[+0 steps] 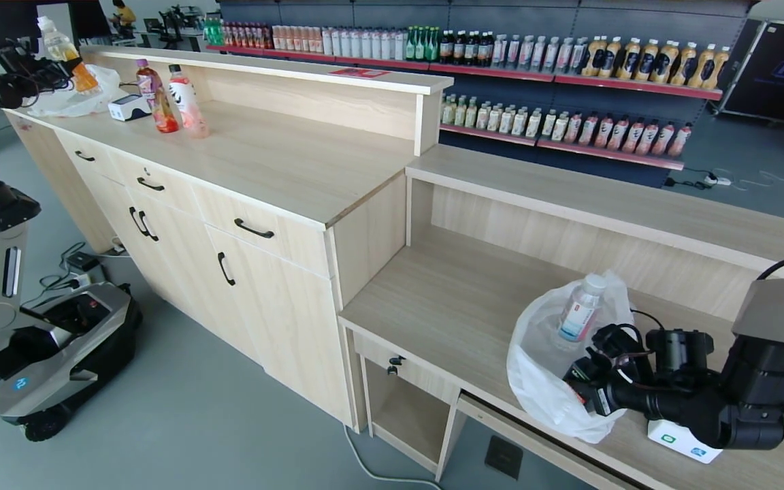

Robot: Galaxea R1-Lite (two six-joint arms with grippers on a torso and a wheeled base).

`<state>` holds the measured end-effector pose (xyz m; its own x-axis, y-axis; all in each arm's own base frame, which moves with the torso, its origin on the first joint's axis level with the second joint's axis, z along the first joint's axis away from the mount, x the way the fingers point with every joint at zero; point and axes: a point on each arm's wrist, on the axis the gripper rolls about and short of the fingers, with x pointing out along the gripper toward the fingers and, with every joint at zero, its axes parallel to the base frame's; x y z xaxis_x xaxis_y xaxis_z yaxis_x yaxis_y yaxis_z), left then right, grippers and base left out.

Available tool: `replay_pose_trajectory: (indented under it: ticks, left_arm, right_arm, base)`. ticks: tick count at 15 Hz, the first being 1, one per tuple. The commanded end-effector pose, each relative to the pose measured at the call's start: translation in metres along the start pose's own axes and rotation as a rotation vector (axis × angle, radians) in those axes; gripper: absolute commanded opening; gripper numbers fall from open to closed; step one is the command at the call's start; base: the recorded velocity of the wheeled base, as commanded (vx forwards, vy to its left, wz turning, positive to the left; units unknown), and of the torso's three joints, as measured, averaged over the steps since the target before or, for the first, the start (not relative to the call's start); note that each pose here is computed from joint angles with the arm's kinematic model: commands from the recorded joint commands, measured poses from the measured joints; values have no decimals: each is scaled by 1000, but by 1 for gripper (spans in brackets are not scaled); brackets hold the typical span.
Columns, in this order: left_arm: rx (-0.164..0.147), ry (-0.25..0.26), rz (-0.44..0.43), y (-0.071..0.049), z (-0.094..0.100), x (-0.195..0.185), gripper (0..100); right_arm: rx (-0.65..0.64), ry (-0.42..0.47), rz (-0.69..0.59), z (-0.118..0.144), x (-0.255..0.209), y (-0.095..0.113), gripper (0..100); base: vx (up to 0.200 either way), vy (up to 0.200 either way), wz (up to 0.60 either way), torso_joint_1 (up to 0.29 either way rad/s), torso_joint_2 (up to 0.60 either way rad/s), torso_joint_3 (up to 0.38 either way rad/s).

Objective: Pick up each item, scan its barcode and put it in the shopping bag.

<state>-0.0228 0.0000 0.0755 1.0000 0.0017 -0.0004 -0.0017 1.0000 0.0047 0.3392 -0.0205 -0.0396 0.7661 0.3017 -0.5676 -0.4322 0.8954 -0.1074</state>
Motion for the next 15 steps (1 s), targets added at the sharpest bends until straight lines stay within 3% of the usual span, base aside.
replay_pose_trajectory:
  ticks: [1,2,3,10,15]
  left_arm:
    - [0,0,0,0,0,0,100]
    - [0,0,0,0,0,0,100]
    - [0,0,0,0,0,0,100]
    - [0,0,0,0,0,0,100]
    - [0,0,0,0,0,0,100]
  right_arm:
    - [5,12,6,-5,3,1,0]
    - [5,10,5,-4,3,0,0]
    - [6,8,4,-4,4,0,100]
    - [-23,-87,-25,27,-17,-4,100]
    - [9,-152,-147,57,-89,-2,100]
  base:
    - [0,0,0,0,0,0]
    - [0,0,0,0,0,0]
    - [0,0,0,0,0,0]
    - [0,0,0,0,0,0]
    - [0,0,0,0,0,0]
